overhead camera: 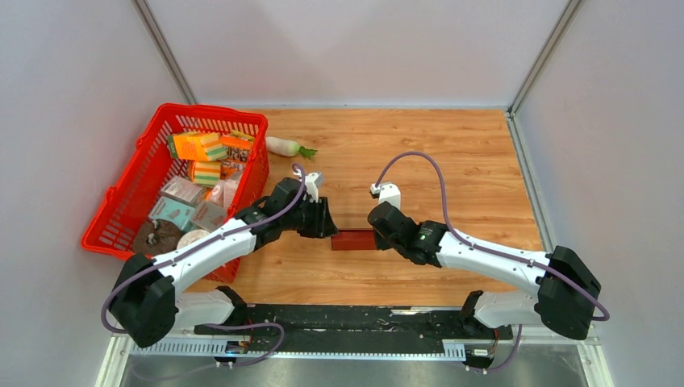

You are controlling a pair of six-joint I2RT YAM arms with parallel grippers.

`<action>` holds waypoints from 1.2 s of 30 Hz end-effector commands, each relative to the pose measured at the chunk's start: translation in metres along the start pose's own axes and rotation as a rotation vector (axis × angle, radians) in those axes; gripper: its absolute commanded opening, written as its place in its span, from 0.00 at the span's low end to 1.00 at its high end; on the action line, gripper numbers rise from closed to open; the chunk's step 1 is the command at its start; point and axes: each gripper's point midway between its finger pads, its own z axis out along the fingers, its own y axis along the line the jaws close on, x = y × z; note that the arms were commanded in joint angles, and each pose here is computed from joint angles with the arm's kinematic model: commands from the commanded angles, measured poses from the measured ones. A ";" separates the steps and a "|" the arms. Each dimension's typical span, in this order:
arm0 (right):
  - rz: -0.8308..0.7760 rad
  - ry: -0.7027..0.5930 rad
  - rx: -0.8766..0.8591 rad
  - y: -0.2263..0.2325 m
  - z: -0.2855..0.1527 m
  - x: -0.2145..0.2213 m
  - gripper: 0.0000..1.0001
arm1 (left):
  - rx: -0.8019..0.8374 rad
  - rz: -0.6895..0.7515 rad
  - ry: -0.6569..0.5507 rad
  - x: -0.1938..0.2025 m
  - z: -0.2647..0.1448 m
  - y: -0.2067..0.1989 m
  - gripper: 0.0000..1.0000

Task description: Fold the paper box

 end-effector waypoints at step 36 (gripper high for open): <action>0.012 -0.047 -0.039 0.016 -0.002 -0.004 0.00 | -0.017 -0.025 -0.060 -0.024 -0.015 -0.006 0.55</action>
